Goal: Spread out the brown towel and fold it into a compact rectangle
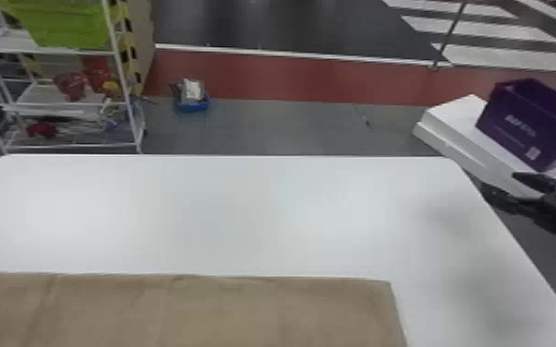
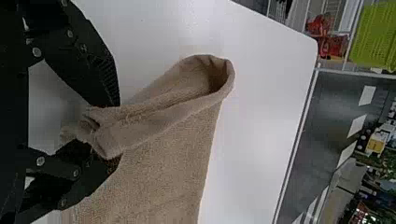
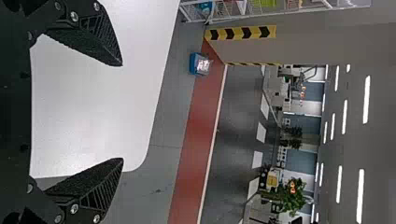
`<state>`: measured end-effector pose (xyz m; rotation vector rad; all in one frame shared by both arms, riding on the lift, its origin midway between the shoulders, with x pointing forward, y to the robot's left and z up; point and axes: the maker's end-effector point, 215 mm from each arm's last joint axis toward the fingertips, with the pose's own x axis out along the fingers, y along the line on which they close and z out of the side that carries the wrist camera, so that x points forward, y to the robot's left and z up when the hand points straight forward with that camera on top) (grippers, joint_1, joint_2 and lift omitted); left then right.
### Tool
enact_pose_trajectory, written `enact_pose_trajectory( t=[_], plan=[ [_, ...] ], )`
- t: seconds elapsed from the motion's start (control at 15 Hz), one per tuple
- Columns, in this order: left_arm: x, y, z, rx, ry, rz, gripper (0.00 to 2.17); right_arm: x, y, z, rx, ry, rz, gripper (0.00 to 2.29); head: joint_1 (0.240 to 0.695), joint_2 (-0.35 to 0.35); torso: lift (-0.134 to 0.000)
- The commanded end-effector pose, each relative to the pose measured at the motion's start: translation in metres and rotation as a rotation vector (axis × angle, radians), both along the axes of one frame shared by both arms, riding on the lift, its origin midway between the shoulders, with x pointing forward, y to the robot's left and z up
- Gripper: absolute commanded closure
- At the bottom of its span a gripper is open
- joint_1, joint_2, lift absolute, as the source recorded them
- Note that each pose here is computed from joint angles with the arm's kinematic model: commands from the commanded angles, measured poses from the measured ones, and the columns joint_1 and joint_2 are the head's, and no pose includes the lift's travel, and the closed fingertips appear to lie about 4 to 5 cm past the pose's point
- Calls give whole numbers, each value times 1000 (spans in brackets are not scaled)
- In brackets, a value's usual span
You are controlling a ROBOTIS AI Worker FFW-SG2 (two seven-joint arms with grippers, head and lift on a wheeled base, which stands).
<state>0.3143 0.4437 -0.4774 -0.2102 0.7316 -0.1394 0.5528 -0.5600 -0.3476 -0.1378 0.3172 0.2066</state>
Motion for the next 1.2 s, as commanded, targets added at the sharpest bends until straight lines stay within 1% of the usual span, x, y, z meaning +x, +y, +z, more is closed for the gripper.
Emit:
enact_pose_trajectory(
  t=[0.0,0.07,0.13,0.2,0.27,0.33,0.4,0.47,0.67,0.73,0.8,0.87,1.0,1.13],
  plan=[
    [8,2,28,84,-97,-59,728,0,0,-1,-1,2,-1,174,695,-152,-124],
    [10,0,50,133,-158,-96,728,0,0,-1,-1,2,-1,174,695,-147,-124],
    [12,-5,73,165,-215,-134,724,0,0,-1,-1,2,-1,174,695,-146,-124],
    [13,-13,93,183,-268,-168,724,0,0,-1,-1,3,0,174,695,-146,-124],
    [10,-26,109,185,-304,-209,728,0,1,-2,0,4,2,174,695,-150,-124],
    [9,-38,118,168,-320,-249,728,0,3,-4,2,6,4,174,695,-156,-124],
    [8,-48,120,159,-320,-275,728,1,5,-2,-2,0,8,174,695,-167,-124],
    [7,-51,114,155,-302,-280,728,1,8,-4,-1,4,14,174,695,-190,-124],
    [7,-61,100,144,-276,-303,728,0,5,-6,-3,4,11,174,695,-205,-124],
    [6,-62,98,145,-269,-310,761,0,5,-6,-3,4,11,174,695,-208,-124],
    [5,-66,98,141,-265,-325,1258,0,5,-5,-4,1,11,174,695,-212,-124],
    [4,-70,96,132,-264,-338,1484,0,4,-5,-4,1,9,174,695,-215,-124],
    [-3,-87,96,107,-262,-393,1838,-1,3,-6,-5,3,9,174,695,-231,-124],
    [-9,-112,103,102,-285,-458,1878,-1,3,-5,-4,1,8,174,695,-246,-124]
  ],
)
